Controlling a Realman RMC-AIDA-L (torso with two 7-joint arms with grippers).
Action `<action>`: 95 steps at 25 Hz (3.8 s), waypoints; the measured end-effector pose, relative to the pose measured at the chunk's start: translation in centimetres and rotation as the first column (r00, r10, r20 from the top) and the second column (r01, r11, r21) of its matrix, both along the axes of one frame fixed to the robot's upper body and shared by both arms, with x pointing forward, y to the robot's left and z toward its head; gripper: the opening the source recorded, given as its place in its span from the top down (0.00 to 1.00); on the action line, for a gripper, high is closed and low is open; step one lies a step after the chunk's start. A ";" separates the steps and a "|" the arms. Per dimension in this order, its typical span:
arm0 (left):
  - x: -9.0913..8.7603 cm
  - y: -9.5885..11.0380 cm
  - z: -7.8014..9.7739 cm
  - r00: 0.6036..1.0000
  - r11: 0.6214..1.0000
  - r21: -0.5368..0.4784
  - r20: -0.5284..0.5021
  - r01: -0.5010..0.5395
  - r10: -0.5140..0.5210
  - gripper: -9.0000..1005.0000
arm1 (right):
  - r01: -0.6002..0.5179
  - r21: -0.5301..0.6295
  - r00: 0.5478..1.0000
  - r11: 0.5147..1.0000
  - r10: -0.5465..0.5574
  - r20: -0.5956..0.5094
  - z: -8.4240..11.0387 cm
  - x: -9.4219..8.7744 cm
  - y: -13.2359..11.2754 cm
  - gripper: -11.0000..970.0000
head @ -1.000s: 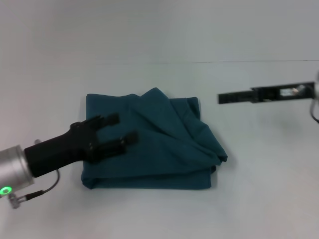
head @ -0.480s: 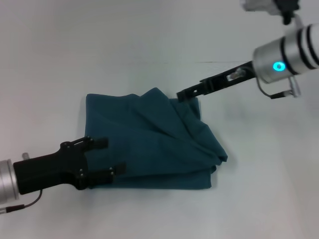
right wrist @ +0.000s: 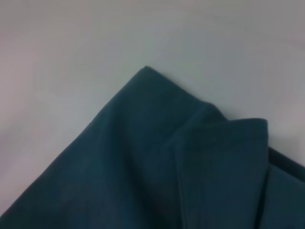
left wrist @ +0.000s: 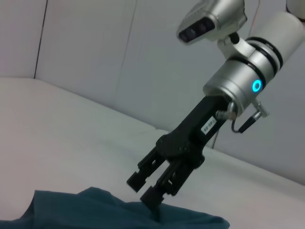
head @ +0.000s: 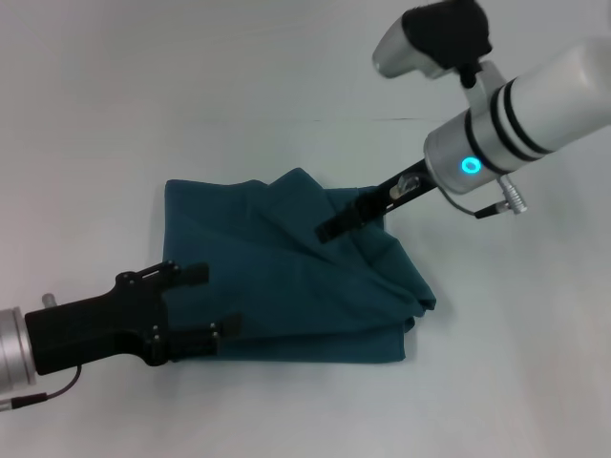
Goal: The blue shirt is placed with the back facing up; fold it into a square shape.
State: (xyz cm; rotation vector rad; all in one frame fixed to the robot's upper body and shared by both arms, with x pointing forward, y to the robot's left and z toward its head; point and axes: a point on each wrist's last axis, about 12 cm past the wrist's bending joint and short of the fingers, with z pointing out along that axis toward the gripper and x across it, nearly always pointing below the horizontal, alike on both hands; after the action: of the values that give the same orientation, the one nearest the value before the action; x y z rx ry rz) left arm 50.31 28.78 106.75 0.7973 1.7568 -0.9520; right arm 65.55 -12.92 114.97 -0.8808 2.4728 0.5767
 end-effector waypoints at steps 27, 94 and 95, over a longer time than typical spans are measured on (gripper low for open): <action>0.2 -0.2 0.2 1.000 1.000 -0.013 0.001 0.011 -0.011 0.10 | -0.014 -0.090 1.000 0.996 0.014 -0.001 -1.0 -0.2 1.6 0.17; 0.4 0.0 0.3 1.000 1.000 -0.018 0.012 -0.012 0.013 0.12 | -0.066 -0.130 0.997 0.989 0.069 0.018 -1.6 -0.6 2.2 0.98; 0.5 0.0 0.3 1.000 1.000 -0.018 0.013 -0.012 0.012 0.12 | -0.064 -0.127 0.998 0.990 0.066 0.017 -1.6 -0.6 2.2 0.98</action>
State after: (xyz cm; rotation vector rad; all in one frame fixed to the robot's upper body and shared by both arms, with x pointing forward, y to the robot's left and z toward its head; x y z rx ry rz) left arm 50.78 28.74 107.09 0.7792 1.7380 -0.9513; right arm 64.93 -10.75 113.32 -1.0139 2.4908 0.4340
